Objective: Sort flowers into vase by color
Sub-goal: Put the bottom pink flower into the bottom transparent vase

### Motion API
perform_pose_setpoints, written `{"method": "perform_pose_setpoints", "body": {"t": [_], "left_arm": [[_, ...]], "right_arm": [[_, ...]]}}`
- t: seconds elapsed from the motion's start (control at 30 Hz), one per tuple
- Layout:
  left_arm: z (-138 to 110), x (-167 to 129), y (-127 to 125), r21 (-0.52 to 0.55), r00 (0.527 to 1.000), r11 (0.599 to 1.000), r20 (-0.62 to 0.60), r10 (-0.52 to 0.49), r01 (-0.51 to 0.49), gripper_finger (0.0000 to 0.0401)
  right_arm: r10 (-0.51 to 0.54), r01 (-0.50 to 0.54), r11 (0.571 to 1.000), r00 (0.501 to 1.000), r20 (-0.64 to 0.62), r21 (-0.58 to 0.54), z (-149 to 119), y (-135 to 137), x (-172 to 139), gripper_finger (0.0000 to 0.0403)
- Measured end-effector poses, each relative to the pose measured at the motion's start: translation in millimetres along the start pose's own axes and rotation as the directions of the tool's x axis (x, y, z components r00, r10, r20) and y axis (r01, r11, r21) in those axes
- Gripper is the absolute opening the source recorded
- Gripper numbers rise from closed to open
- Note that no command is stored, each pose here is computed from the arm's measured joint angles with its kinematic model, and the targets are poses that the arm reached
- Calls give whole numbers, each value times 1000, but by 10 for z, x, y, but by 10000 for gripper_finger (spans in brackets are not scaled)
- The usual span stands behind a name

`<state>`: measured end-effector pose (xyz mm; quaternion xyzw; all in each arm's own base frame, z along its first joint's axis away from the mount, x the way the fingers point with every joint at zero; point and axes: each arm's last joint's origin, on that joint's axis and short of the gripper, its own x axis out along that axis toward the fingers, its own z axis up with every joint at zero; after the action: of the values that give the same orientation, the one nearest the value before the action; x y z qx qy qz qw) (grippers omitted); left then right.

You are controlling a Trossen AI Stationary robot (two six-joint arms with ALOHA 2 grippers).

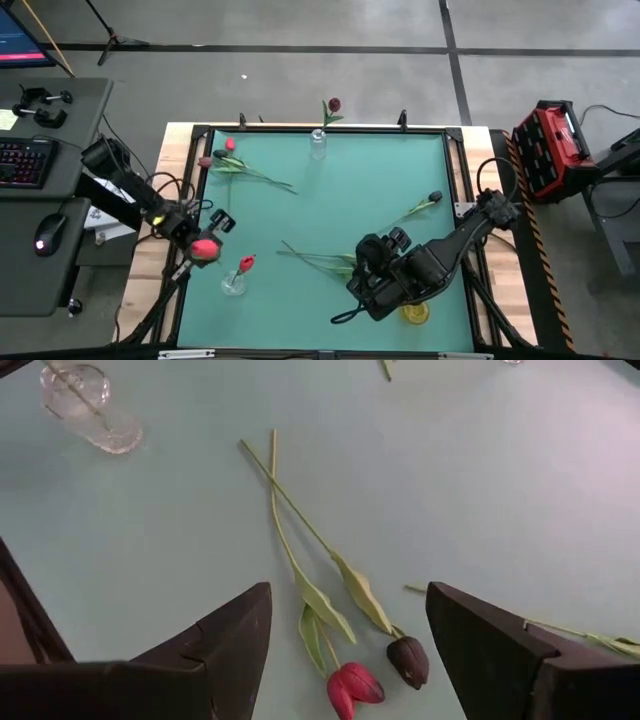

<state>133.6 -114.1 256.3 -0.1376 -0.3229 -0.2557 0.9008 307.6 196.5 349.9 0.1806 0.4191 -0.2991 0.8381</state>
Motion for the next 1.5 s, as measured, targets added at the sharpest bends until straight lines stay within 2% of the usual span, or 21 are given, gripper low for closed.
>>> {"method": "perform_pose_setpoints", "body": {"t": [0.27, 0.43, 0.57, 0.67, 0.73, 0.83, 0.93, 1.03, 1.17, 1.27, 1.33, 1.43, 1.5], "left_arm": [[-178, 7, -100, -15, 996, 1000, -86, 2, -4, 0], [-143, 110, -128, 35, 998, 999, -56, -4, 6, 0], [-8, 186, -35, 107, 1000, 994, 16, 15, -16, 0], [228, 212, 104, 148, 992, 989, 126, -2, -16, 0], [361, 251, 233, 148, 989, 989, 148, -11, -11, 0], [453, 406, 478, 96, 1000, 995, -3, -28, 28, 0], [549, 591, 715, 67, 979, 993, -189, -80, 94, 0], [754, 643, 859, 72, 967, 980, -186, -172, 188, 0], [849, 431, 896, 49, 958, 964, -132, -253, 261, 0], [782, 98, 797, 69, 962, 959, -7, -274, 274, 0], [672, -201, 717, 75, 967, 971, 105, -233, 226, 0], [518, -482, 633, 6, 984, 994, 139, -107, 108, 0], [507, -534, 561, -23, 979, 990, 158, -132, 137, 0]], "right_arm": [[6, -6, 999, 1000, -1, -34, 6, 5, 3, 254], [6, -6, 999, 1000, -2, -46, 6, 4, 4, 254], [6, -6, 999, 1000, -2, -46, 7, 5, 4, 254], [9, -9, 999, 1000, -1, -43, 8, 8, 4, 254], [11, -11, 999, 1000, 0, -42, 8, 11, 4, 254], [20, -19, 999, 1000, 2, -36, 11, 20, 4, 254], [23, -23, 999, 1000, 2, -34, 11, 24, 3, 254], [32, -33, 999, 999, -25, -35, 2, 27, 2, 254], [42, -44, 998, 998, -36, -45, -37, 40, -24, 254], [47, -49, 998, 998, -37, -37, -62, 49, -41, 254], [51, -52, 998, 998, -38, -30, -81, 55, -54, 254], [50, -51, 998, 998, -36, -21, -78, 55, -52, 254], [52, -52, 998, 998, -33, -20, -75, 56, -52, 254]]}}
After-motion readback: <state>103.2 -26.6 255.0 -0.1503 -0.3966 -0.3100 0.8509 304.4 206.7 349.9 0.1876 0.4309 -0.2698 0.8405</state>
